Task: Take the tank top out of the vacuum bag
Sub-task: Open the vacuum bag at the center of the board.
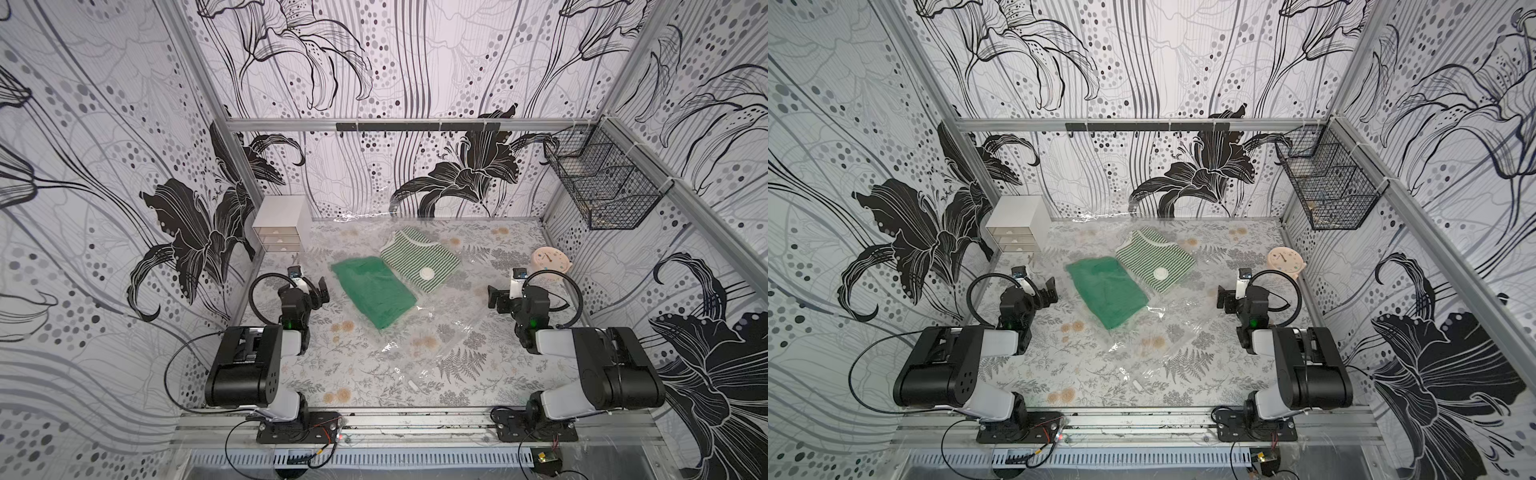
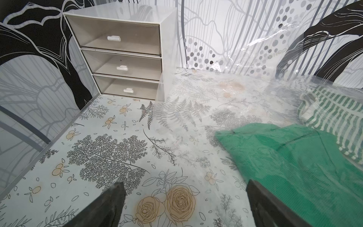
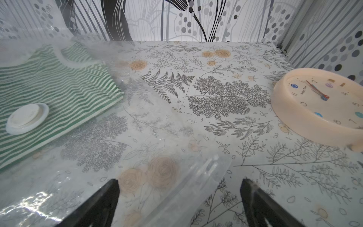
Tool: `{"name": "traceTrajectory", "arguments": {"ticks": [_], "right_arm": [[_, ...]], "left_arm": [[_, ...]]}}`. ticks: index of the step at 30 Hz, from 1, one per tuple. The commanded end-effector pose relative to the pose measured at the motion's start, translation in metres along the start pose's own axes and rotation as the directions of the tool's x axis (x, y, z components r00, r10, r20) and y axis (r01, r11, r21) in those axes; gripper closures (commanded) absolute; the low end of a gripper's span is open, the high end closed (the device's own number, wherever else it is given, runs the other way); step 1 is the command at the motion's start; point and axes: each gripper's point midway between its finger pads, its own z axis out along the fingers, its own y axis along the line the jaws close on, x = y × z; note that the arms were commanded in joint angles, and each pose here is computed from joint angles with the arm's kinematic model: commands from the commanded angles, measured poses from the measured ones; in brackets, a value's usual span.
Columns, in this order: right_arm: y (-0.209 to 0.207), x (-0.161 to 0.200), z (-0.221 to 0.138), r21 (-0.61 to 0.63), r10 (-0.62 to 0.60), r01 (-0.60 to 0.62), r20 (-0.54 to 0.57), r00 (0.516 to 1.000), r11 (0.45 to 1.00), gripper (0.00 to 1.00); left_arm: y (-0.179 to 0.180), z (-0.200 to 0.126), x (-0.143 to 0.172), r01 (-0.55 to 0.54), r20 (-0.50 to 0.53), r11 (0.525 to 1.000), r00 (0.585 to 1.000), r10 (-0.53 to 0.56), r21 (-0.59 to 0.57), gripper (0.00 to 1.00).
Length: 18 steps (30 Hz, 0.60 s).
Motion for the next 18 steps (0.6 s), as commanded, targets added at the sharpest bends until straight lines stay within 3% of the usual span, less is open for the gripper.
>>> {"name": "traceTrajectory", "arguments": {"ticks": [1, 18], "right_arm": [[-0.0026, -0.0112, 0.0036, 0.011, -0.013, 0.013, 0.032, 0.999, 1.000, 0.01], [-0.0025, -0.0107, 0.0036, 0.010, -0.011, 0.011, 0.031, 0.999, 1.000, 0.01]], "left_arm": [[-0.0013, 0.0029, -0.0137, -0.010, 0.049, 1.000, 0.999, 0.010, 0.007, 0.01], [-0.0012, 0.0036, -0.0125, -0.007, 0.041, 1.000, 0.999, 0.007, 0.009, 0.01]]}}
